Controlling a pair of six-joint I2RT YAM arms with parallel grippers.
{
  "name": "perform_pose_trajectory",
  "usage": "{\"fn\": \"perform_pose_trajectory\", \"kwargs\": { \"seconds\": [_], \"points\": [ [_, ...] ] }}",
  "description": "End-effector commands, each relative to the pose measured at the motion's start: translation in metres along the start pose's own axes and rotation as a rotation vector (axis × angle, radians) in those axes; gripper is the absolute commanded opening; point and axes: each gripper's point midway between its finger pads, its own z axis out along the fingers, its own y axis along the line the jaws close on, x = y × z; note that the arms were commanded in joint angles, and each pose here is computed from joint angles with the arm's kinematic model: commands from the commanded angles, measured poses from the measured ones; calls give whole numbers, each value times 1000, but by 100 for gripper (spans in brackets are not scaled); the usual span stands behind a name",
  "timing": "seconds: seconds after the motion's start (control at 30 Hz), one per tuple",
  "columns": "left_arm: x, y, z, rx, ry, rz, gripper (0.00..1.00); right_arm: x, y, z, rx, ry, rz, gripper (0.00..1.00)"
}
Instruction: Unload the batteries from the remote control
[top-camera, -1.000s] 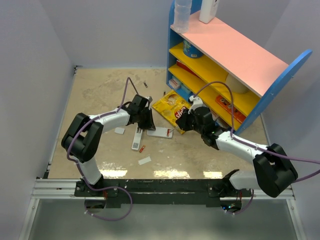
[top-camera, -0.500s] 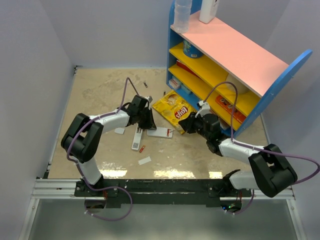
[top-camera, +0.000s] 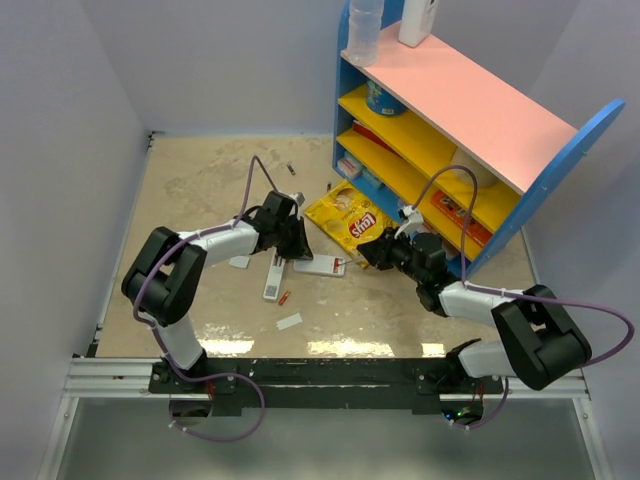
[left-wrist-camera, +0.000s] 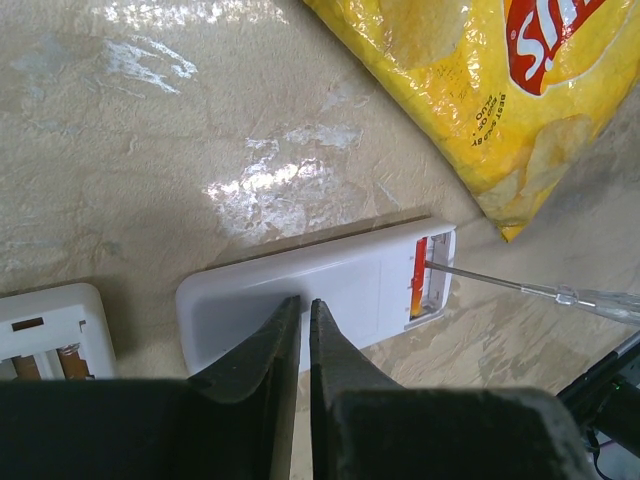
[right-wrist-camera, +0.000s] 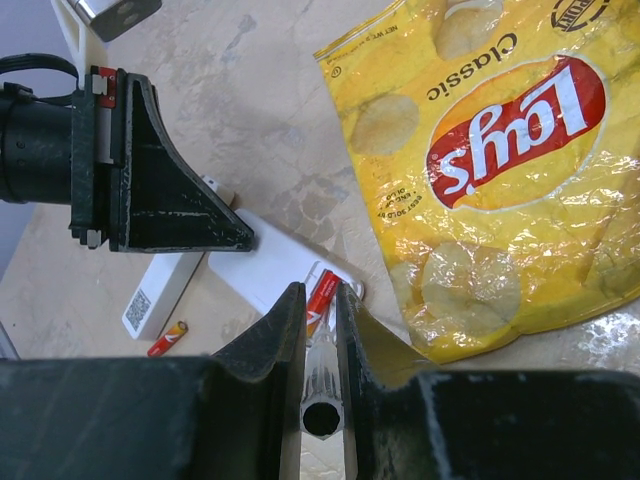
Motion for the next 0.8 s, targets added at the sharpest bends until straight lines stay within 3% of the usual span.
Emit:
{"fn": "perform_pose_trajectory", "kwargs": {
  "seconds": [0.0, 0.6, 0.77],
  "points": [
    [15, 14, 0, -49, 33, -5, 13, -2, 15, -3, -73, -15, 94, 0],
    [27, 24, 2, -80, 51, -21, 13, 21, -13, -24, -43, -156, 250, 0],
    [27, 23, 0, -81, 45, -24, 13, 41, -24, -28, -47, -131, 335, 0]
  ]
}}
